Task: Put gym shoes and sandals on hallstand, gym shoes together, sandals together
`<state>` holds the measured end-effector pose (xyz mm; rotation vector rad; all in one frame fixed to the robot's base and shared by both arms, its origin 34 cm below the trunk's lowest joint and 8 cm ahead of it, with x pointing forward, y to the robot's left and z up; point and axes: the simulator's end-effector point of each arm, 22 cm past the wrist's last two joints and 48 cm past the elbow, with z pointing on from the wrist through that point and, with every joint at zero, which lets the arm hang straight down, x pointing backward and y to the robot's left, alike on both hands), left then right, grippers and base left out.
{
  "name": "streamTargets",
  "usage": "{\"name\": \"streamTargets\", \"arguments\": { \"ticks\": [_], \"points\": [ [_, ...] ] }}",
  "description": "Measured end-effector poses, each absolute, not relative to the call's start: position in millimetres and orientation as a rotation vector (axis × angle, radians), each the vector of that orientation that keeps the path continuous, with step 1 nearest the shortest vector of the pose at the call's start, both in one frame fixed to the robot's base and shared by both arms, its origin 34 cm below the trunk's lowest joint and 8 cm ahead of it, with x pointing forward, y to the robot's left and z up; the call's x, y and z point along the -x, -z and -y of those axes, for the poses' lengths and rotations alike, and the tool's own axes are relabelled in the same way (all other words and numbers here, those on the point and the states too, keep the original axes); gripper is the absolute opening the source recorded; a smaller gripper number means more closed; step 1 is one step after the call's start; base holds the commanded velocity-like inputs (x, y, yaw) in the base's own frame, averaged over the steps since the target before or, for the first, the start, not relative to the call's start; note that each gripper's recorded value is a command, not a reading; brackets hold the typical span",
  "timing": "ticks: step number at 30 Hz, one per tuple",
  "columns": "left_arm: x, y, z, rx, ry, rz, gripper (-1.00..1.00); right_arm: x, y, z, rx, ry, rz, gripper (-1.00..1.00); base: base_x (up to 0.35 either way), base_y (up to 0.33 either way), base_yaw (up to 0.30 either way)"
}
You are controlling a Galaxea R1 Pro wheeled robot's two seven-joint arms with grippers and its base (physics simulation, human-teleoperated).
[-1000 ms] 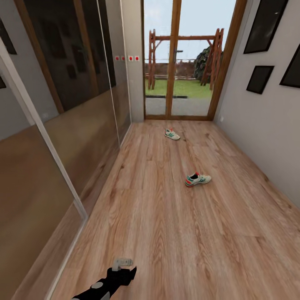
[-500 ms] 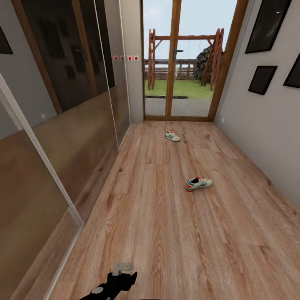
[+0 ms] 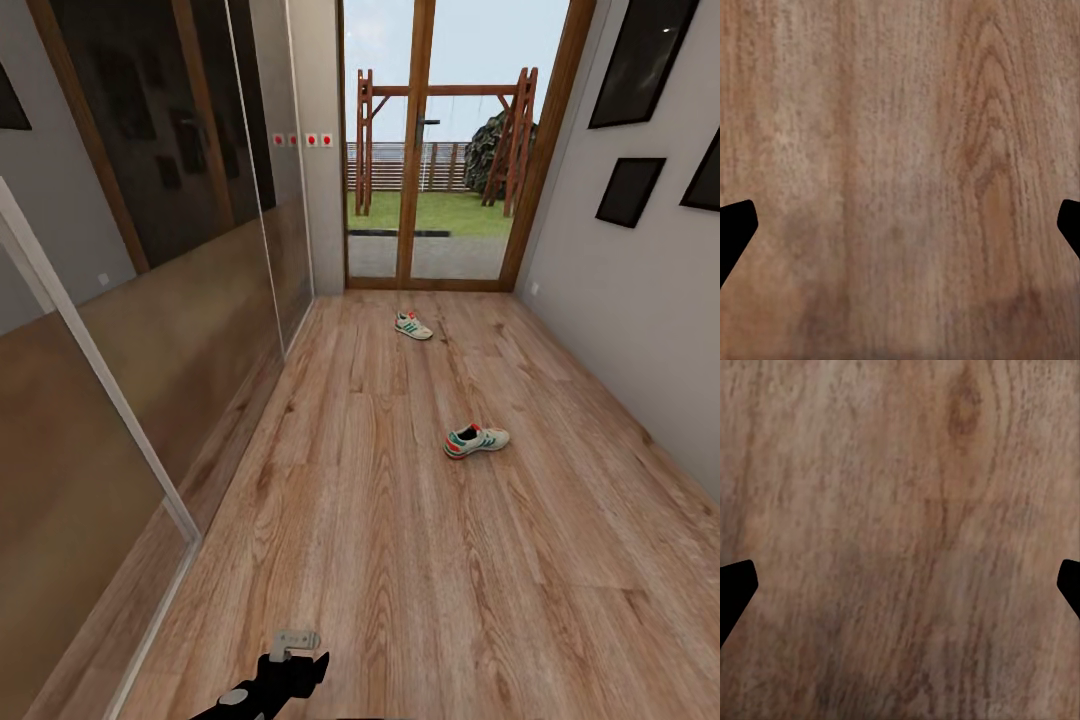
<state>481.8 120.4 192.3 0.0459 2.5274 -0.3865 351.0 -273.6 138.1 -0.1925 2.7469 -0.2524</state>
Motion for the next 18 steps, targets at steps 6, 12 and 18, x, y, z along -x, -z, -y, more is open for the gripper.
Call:
{"name": "streamTargets", "arguments": {
  "ticks": [6, 12, 18],
  "points": [
    [-481.8, -192.3, -120.4, -0.046, 0.387, -2.527, 1.00, -351.0, -138.1, 273.6, 0.193, 0.252, -2.747, 1.00, 0.000, 0.000, 0.000],
    [-479.8, -191.1, -123.0, -0.046, 0.383, -2.530, 1.00, -351.6, -138.3, 273.1, 0.191, 0.252, -2.745, 1.00, 0.112, 0.000, 0.000],
    [-478.1, -189.8, -126.1, -0.046, 0.378, -2.533, 1.00, -352.6, -138.6, 272.7, 0.190, 0.251, -2.740, 1.00, 0.294, 0.000, 0.000]
  ]
}}
